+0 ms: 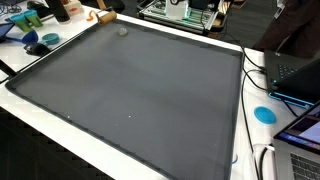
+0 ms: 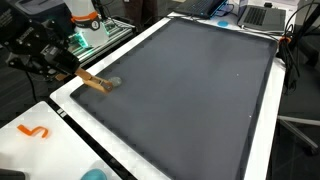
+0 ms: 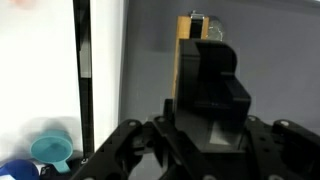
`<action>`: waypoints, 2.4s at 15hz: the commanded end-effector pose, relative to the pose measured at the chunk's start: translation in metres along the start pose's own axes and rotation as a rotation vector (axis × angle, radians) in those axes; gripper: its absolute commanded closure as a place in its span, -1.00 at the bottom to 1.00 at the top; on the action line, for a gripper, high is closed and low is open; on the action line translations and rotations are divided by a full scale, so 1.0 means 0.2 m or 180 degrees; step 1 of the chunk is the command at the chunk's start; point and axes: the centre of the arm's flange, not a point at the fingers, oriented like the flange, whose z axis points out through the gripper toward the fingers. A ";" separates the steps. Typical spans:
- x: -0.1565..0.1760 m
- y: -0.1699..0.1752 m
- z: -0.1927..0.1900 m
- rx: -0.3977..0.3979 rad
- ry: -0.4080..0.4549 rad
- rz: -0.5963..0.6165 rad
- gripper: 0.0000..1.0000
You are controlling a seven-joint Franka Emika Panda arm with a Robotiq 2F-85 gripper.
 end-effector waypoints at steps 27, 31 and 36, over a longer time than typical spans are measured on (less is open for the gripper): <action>0.10 -0.35 -0.34 -0.0622 -0.0271 0.0065 0.50; 0.11 -0.50 -0.48 -0.0636 -0.0247 0.0146 0.50; 0.10 -0.69 -0.63 -0.0768 -0.0275 0.0148 0.50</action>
